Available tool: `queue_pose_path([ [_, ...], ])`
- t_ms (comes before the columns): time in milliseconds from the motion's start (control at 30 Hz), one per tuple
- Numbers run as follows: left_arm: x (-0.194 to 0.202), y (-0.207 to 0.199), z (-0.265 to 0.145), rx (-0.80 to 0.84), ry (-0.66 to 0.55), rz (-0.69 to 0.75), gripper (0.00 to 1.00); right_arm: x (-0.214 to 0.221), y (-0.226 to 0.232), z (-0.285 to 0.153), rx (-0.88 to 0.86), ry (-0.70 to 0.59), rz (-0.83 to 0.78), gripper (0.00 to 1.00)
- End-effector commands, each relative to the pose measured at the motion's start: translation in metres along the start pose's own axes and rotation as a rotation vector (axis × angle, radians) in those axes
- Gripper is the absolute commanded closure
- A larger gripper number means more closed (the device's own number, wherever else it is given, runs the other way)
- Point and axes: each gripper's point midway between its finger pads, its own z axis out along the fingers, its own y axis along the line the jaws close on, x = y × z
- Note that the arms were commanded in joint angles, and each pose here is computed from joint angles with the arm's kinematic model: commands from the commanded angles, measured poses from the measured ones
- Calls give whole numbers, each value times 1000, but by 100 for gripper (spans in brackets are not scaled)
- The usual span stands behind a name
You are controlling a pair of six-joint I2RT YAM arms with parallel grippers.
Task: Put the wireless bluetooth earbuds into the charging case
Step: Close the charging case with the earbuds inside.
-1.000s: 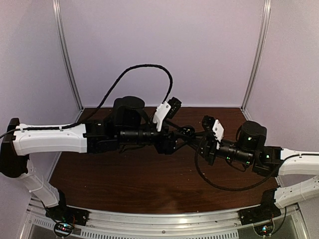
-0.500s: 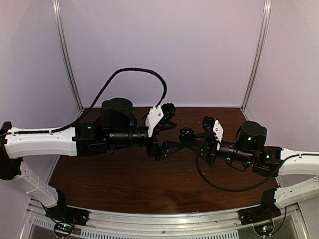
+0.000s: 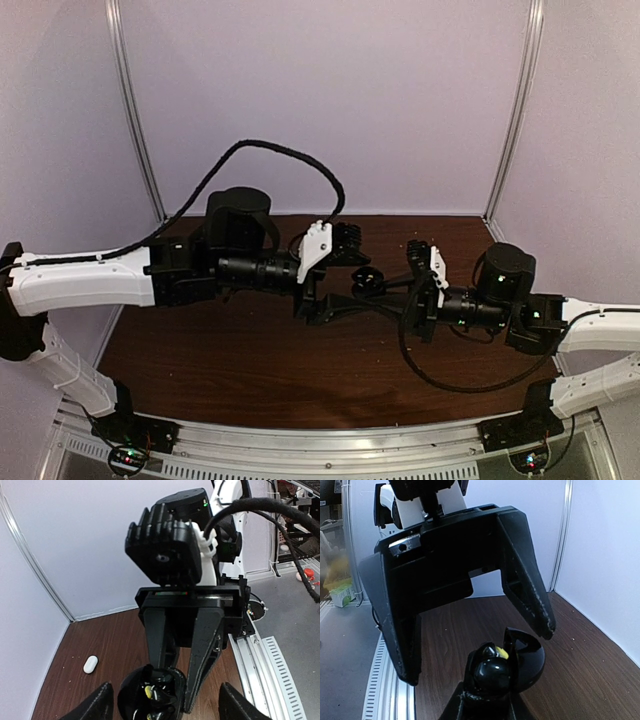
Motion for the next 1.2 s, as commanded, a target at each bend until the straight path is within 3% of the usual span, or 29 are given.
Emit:
queue_pose_path([
  [0,-8,-13,3,106,-19,58,30,-6,8,0,-52,-29,19,100],
  [300,-11,-23,2,151,-26,88,41,-6,6,0,-64,-32,39,100],
  [900,-4,-29,2,104,14,196,55,-5,2,1,-77,-33,63,100],
  [1167,-14,-23,1,81,0,162,39,3,-6,4,-38,2,67,100],
])
